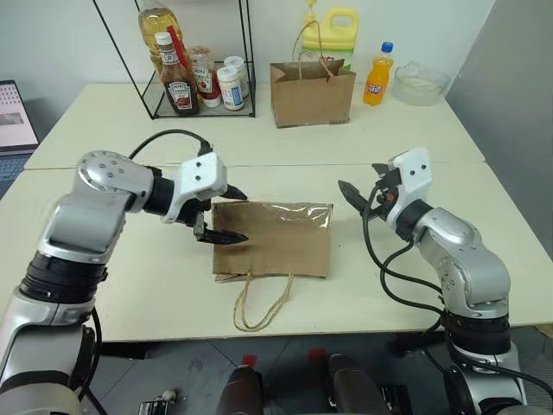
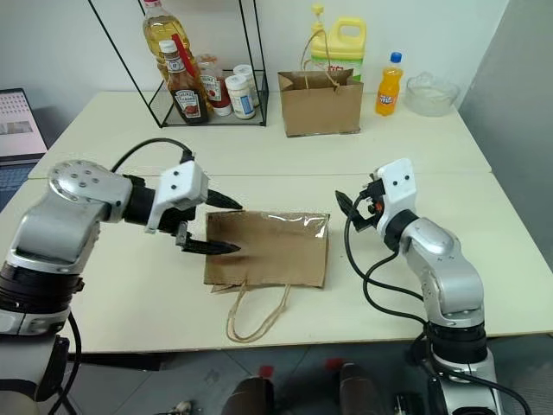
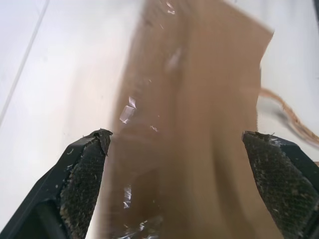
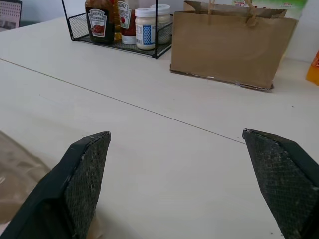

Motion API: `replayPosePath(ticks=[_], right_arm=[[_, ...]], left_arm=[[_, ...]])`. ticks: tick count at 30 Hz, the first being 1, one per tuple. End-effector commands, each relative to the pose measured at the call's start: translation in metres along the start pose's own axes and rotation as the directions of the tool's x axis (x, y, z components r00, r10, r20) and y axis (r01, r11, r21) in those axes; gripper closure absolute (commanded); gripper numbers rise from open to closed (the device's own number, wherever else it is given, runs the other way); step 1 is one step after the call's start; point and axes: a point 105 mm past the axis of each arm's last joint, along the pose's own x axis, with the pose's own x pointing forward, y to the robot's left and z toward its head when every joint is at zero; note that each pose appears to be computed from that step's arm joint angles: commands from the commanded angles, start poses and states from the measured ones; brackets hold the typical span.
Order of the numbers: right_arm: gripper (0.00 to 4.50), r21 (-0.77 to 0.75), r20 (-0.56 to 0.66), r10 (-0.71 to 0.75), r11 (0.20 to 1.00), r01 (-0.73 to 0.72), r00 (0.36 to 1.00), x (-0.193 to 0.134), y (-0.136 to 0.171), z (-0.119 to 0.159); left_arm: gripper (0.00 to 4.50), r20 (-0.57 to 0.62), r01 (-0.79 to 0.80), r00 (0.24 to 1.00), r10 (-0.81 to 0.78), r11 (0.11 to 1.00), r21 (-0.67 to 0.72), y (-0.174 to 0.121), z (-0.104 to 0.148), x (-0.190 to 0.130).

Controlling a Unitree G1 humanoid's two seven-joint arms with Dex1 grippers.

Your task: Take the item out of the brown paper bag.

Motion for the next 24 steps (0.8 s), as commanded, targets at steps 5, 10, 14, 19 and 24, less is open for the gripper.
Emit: replayPosePath(ticks=[5, 10, 14, 19, 24], right_arm=[[0.05, -0.06, -0.01, 0.16, 0.985, -0.161, 0.987, -0.015, 0.012, 0.005], [0.05, -0.099, -0.108, 0.308, 0.943, -0.319, 0.945, -0.035, 0.021, -0.009], [0.05, -0.068, -0.149, 0.389, 0.913, -0.402, 0.909, -0.047, 0.03, -0.016], [0.05, -0.003, -0.172, 0.476, 0.875, -0.483, 0.863, -0.063, 0.042, -0.025], [0.05, -0.009, -0.206, 0.507, 0.854, -0.52, 0.837, -0.072, 0.045, -0.029]], left_arm=[[0.0, -0.076, 0.143, 0.99, -0.123, 0.902, 0.408, -0.024, 0.009, 0.001], [0.0, -0.076, 0.232, 0.971, -0.227, 0.814, 0.532, -0.043, -0.002, 0.019], [0.0, -0.091, 0.282, 0.954, -0.284, 0.761, 0.584, -0.057, -0.015, 0.034], [0.0, -0.075, 0.296, 0.945, -0.317, 0.74, 0.604, -0.069, -0.028, 0.052], [0.0, -0.032, 0.261, 0.952, -0.305, 0.753, 0.603, -0.072, -0.031, 0.066]])
